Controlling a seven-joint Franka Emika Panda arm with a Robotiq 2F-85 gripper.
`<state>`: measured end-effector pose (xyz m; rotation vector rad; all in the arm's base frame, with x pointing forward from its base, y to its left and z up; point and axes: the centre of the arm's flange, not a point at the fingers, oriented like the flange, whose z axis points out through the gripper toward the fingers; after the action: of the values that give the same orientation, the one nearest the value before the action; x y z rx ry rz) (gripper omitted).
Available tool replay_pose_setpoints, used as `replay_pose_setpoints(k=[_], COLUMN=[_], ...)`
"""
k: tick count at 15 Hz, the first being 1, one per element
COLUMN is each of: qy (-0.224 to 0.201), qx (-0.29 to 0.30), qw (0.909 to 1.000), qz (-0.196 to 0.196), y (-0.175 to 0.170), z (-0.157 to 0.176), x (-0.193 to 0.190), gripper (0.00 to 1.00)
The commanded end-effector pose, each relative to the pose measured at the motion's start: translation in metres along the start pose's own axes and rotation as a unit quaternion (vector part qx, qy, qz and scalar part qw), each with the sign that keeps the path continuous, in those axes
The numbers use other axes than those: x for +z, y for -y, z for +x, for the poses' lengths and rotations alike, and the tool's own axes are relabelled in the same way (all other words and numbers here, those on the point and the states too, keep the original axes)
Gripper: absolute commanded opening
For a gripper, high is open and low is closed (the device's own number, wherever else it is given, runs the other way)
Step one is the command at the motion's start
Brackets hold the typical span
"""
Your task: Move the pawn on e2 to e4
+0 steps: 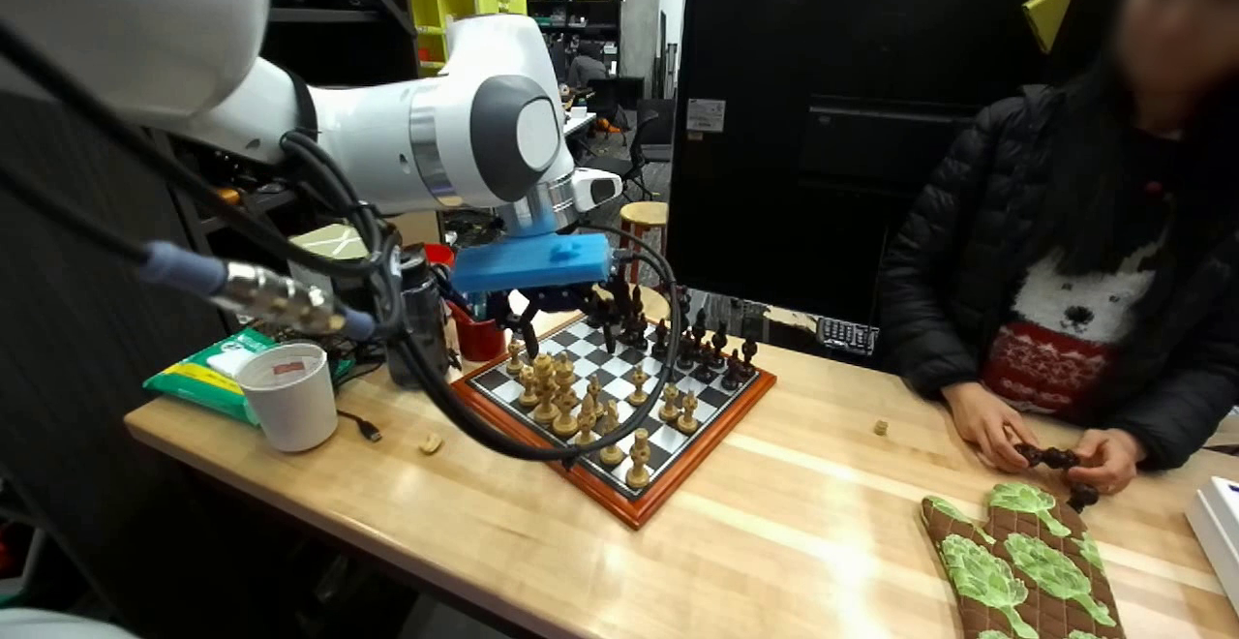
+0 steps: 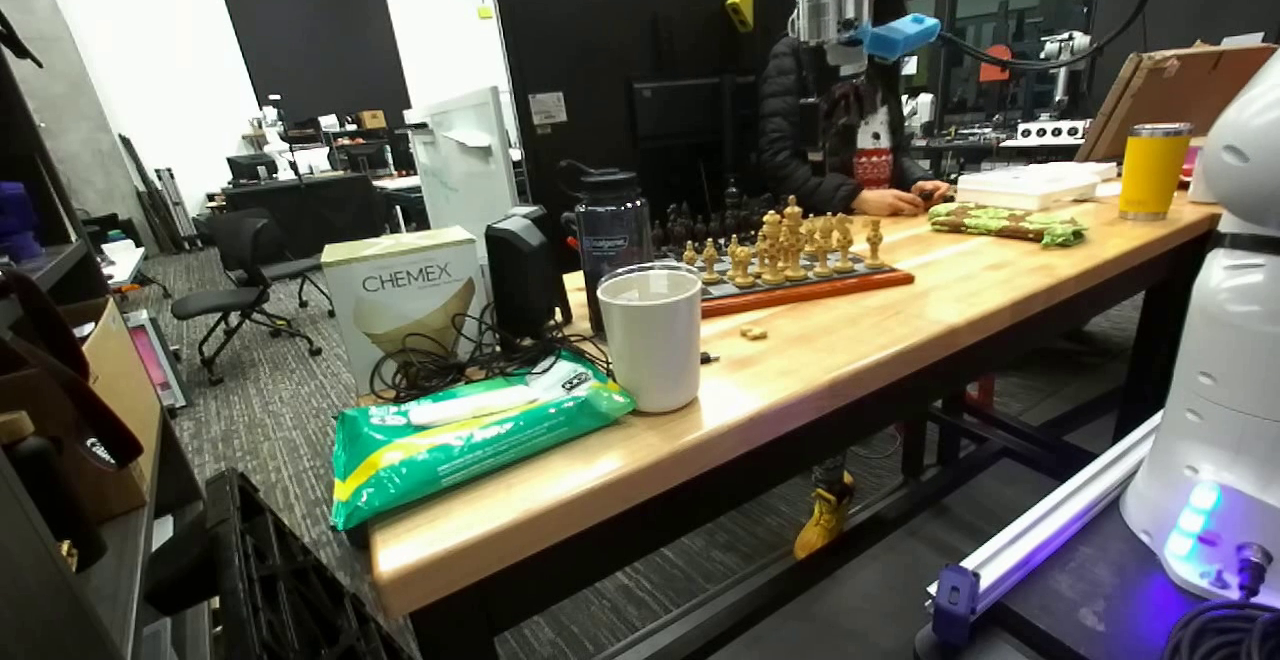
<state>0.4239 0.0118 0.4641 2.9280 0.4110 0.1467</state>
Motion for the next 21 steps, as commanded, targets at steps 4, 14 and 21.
replay_pose_setpoints(k=[4,14,21], qy=[0.011,-0.026,-0.005], qx=[0.059,0.201,0.194], qw=[0.998,0.9793,0.9805], qz=[0.019,0.008,0.028], y=[-0.011,-0.003,-0.013], z=[0.059,0.078,0.082], x=[0.007,0.029,0.037], gripper=[1.0,1.0,1.0])
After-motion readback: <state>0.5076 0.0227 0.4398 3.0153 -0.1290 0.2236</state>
